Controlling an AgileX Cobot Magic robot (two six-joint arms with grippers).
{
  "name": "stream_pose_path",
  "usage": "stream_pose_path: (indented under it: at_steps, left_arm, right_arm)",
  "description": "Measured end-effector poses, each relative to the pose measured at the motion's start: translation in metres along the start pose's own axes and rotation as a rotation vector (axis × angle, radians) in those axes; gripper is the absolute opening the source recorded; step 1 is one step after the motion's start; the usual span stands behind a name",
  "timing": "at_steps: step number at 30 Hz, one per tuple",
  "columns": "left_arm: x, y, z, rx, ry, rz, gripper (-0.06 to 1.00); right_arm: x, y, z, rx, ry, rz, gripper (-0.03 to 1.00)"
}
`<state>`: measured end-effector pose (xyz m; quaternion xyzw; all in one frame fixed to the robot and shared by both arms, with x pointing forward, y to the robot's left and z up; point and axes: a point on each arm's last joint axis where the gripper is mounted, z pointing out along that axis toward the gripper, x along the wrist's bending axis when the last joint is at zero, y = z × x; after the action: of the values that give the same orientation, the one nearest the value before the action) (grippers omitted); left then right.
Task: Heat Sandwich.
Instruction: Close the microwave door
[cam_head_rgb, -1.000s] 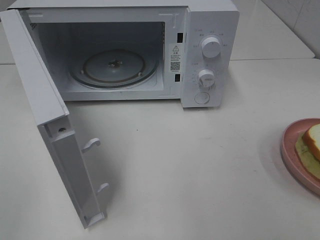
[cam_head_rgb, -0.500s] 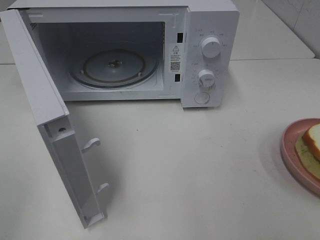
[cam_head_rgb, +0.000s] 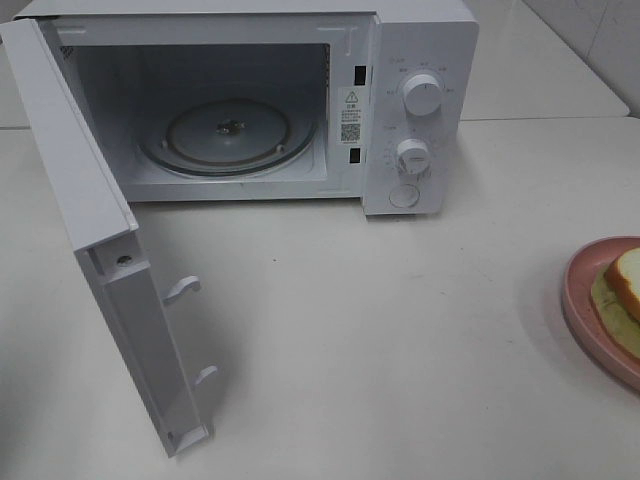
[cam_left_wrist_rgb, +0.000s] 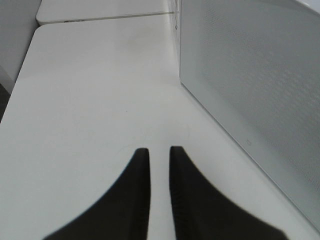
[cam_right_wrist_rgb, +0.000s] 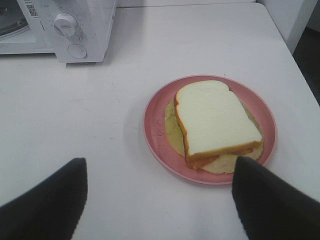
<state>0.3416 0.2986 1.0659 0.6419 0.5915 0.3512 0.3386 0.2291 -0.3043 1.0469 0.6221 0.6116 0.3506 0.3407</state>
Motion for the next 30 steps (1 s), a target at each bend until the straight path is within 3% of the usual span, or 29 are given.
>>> stream_pose_path:
  at_steps: [1,5,18,23,28,30]
  left_arm:
    - [0.0,0.003,0.01,-0.018,-0.001,0.001,0.05]
    - [-0.001,0.004,0.032,-0.071,-0.003,0.003,0.01]
    - [-0.004,-0.009,0.082,-0.275,-0.01,0.008,0.0]
    - [-0.007,-0.012,0.097,-0.35,-0.027,0.056,0.0]
    - [-0.013,-0.015,0.112,-0.376,-0.076,0.134,0.0]
    - [-0.019,-0.016,0.12,-0.393,-0.132,0.159,0.0]
  right_arm:
    - [0.0,0.0,0.0,0.0,0.0,0.0,0.77]
    - [0.0,0.0,0.0,0.0,0.0,0.0,0.77]
    - [0.0,0.0,0.0,0.0,0.0,0.0,0.77]
    - [0.0,0.0,0.0,0.0,0.0,0.0,0.77]
    - [0.0,0.0,0.0,0.0,0.0,0.0,0.77]
    - [0.0,0.0,0.0,0.0,0.0,0.0,0.77]
